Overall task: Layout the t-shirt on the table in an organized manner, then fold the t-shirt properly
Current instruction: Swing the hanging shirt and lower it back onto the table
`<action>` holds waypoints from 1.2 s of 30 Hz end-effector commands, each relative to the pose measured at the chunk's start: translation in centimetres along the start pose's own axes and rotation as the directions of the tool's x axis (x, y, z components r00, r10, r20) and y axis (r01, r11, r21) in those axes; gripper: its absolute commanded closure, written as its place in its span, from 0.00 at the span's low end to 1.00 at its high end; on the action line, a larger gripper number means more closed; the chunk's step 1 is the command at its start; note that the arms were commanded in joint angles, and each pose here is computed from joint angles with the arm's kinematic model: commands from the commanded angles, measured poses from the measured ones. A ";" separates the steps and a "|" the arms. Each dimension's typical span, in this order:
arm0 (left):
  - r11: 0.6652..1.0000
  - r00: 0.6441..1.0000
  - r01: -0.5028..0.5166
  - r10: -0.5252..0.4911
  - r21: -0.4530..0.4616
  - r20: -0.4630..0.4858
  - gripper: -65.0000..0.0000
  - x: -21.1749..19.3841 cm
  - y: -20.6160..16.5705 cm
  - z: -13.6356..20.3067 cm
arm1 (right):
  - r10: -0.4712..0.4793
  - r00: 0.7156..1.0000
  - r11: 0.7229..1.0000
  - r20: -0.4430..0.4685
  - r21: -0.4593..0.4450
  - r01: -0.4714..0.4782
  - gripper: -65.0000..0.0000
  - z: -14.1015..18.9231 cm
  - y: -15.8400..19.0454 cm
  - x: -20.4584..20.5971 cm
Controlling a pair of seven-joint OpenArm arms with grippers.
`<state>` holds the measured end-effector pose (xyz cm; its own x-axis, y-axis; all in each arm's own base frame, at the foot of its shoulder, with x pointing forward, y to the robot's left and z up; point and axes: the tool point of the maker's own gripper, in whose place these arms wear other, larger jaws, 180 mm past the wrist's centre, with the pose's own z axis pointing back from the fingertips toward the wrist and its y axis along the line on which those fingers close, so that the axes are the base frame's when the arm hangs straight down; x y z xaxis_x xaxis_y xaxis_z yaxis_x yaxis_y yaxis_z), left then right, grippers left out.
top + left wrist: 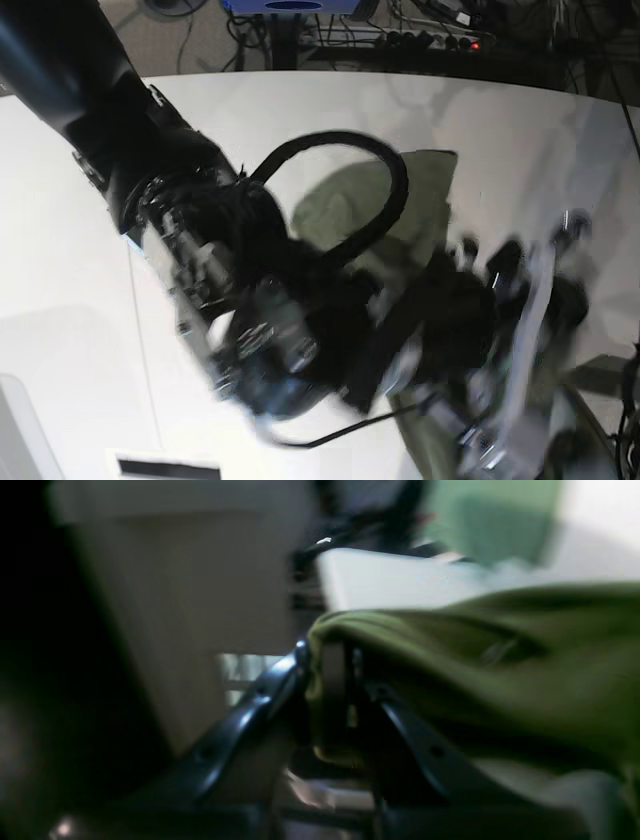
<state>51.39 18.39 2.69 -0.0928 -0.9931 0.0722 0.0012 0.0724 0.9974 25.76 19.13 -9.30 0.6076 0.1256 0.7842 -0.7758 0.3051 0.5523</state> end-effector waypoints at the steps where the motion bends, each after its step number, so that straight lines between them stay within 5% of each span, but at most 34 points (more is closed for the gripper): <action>1: 1.000 0.999 0.003 -0.003 -0.007 0.041 1.00 1.4 0.3 -0.6 | 0.001 0.998 1.000 0.058 0.000 -0.001 1.00 1.0 -0.1 2.0; 5: 0.998 0.989 0.037 -0.029 -0.051 0.142 1.00 7.5 -2.1 -2.1 | -0.112 0.992 0.991 0.058 -0.063 0.116 1.00 4.4 -4.5 1.5; 10: 1.000 0.988 0.027 -0.025 -0.008 0.152 1.00 11.4 -1.6 -1.9 | -0.197 0.978 0.968 0.068 -0.144 0.205 1.00 6.5 -8.4 -0.5; 17: 0.999 0.978 0.034 -0.041 0.040 0.202 1.00 15.0 -0.8 -1.3 | -0.302 0.926 0.901 0.225 -0.251 0.354 1.00 8.5 -14.4 -2.6; 24: 0.999 0.992 0.043 -0.046 0.030 0.119 1.00 10.6 -1.2 -1.6 | -0.280 0.940 0.873 0.197 -0.354 0.334 1.00 9.9 -15.6 -5.2; 30: 0.996 0.999 0.044 -0.043 0.072 -0.014 1.00 2.7 2.0 -0.5 | -0.300 0.941 0.791 0.155 -0.512 0.337 1.00 12.5 -19.0 -10.3; 36: 0.986 0.998 0.060 -0.064 0.155 0.020 1.00 2.7 8.4 1.3 | -0.305 0.943 0.742 0.133 -0.588 0.323 1.00 13.7 -20.2 -12.9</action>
<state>50.52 18.08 8.84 -0.0538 -0.9985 -0.0070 -0.0947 -0.0019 0.9955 30.54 -1.35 -28.06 0.8181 -0.0947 0.5673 -0.2561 0.8231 0.5068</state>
